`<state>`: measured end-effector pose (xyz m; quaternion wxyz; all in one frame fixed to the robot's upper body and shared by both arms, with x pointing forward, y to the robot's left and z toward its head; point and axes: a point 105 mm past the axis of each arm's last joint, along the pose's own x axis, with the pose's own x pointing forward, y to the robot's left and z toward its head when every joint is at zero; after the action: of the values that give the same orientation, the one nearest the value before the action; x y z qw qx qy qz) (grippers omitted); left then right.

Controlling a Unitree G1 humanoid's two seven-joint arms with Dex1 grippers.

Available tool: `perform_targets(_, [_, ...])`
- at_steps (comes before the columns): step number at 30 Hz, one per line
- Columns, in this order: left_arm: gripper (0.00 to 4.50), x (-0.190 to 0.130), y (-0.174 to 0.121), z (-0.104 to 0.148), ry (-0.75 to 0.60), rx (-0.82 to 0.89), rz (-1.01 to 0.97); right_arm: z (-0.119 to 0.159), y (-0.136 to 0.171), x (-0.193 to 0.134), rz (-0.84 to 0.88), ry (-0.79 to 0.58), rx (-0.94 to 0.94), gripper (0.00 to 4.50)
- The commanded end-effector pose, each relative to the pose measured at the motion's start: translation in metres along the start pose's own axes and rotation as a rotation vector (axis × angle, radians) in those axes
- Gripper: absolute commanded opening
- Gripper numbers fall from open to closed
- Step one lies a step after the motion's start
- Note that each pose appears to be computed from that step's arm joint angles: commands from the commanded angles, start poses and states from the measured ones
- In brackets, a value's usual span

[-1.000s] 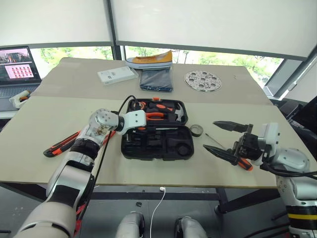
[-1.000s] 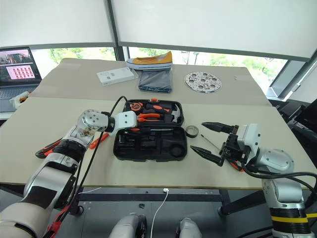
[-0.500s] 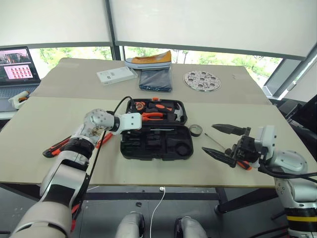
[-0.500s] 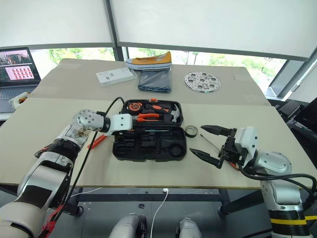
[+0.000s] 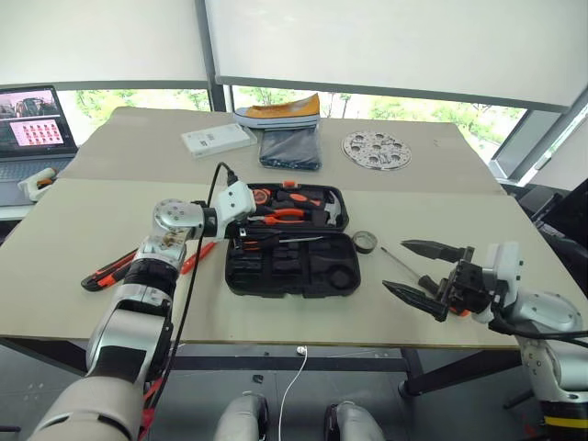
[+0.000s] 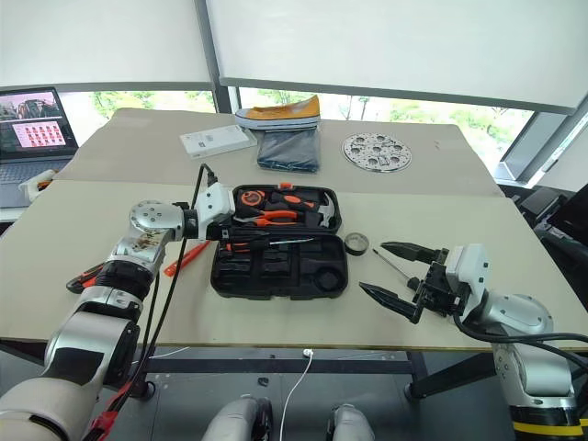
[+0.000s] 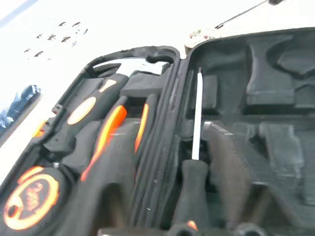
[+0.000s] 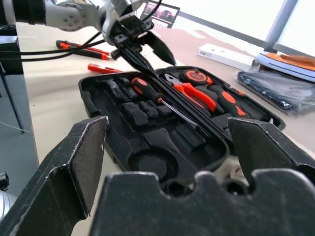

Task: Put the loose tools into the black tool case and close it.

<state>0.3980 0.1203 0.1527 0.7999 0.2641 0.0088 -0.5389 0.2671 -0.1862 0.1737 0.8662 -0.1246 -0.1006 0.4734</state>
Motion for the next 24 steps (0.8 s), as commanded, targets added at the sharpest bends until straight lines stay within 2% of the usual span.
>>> perform_targets(1, [0.53,0.007,0.0,-0.002,0.002,-0.045,0.039,0.014,-0.003,0.001,-0.034,-0.055,-0.027,4.5])
perform_targets(2, [0.19,0.01,-0.002,-0.004,0.009,-0.052,0.043,0.013,-0.003,0.002,-0.037,-0.056,-0.025,4.5])
perform_targets(3, [0.07,0.014,-0.004,-0.006,0.022,-0.062,0.046,0.012,-0.003,0.002,-0.042,-0.056,-0.022,4.5])
perform_targets(10, [0.07,0.031,-0.018,-0.029,0.143,-0.157,0.029,0.008,-0.001,-0.002,-0.073,-0.047,0.001,4.5])
perform_targets(16, [0.07,0.041,-0.025,-0.032,0.174,-0.218,0.008,0.005,0.003,-0.003,-0.088,-0.044,0.018,4.5])
perform_targets(18, [0.07,0.041,-0.024,-0.023,0.12,-0.196,0.007,0.007,0.002,-0.004,-0.113,-0.05,0.019,4.5])
perform_targets(22, [0.07,0.027,-0.014,0.009,-0.108,-0.141,0.043,0.009,-0.003,-0.018,-0.199,-0.043,0.008,4.5])
perform_targets(23, [0.61,0.018,-0.011,0.017,-0.172,-0.118,0.051,0.007,-0.005,-0.027,-0.236,-0.025,0.001,4.5])
perform_targets(24, [0.68,0.009,-0.011,0.023,-0.23,-0.099,0.053,0.005,-0.006,-0.035,-0.271,-0.008,-0.004,4.5])
